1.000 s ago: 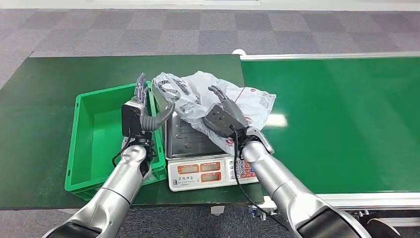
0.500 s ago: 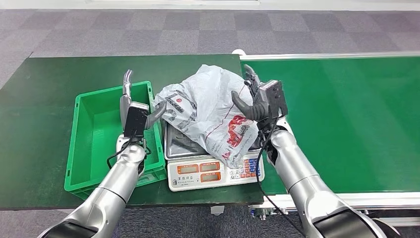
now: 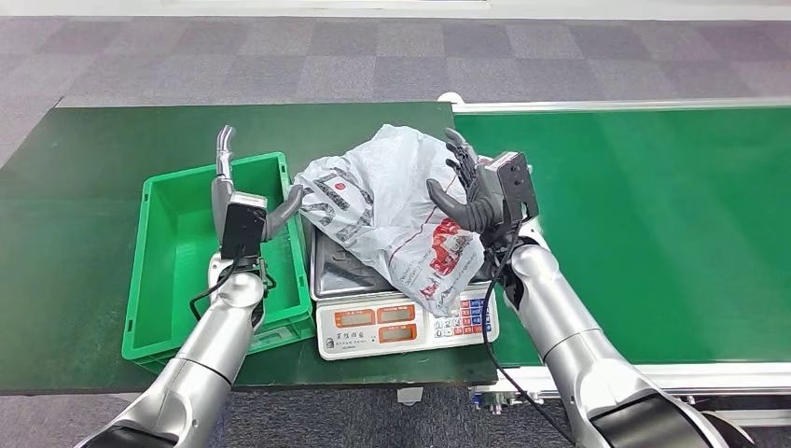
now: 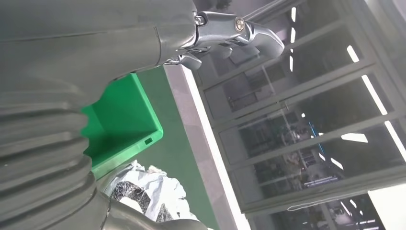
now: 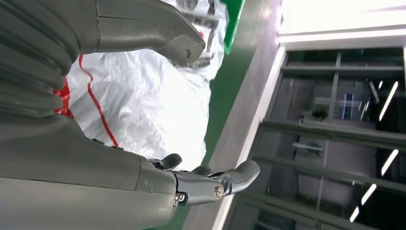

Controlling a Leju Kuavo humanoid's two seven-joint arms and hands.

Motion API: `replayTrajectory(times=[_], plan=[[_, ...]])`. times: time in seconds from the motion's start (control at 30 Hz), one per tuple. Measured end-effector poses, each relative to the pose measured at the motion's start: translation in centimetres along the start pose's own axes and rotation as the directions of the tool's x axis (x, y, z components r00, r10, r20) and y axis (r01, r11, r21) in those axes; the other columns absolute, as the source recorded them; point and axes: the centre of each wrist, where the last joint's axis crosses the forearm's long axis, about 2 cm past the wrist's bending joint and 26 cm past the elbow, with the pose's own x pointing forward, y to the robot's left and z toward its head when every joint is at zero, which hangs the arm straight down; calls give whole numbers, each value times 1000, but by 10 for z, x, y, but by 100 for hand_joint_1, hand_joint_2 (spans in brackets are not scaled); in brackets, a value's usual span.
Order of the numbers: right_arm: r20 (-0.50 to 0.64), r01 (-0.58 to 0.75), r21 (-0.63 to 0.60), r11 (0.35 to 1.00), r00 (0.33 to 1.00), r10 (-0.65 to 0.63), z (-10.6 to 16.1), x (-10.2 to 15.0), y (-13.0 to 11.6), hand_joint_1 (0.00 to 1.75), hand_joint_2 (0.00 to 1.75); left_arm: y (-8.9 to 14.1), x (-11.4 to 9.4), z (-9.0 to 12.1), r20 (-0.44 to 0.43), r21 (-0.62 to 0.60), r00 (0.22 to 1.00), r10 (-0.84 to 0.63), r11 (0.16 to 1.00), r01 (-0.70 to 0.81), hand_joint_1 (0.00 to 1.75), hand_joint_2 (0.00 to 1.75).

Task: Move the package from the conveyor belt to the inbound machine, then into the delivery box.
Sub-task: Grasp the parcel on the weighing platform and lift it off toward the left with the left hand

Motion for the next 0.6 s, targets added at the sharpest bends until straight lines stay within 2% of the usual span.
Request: replayTrajectory(times=[0.2, 0.43, 0.53, 0.6], plan=[[-18, -90, -180, 980, 996, 88, 2, -2, -6, 0, 175, -12, 3, -5, -19, -177, 999, -33, 984, 29, 0, 175], [-50, -13, -227, 974, 999, 2, 19, -22, -18, 0, 175, -24, 2, -15, -76, -265, 995, 68, 961, -86, 0, 175], [-45, 36, -213, 976, 998, -47, 26, -28, -21, 0, 175, -30, 1, -22, -79, -381, 994, 73, 920, -97, 0, 175], [-48, 60, -199, 978, 996, -71, 28, -31, -22, 0, 175, -36, 2, -27, -60, -503, 998, 25, 863, -52, 0, 175]])
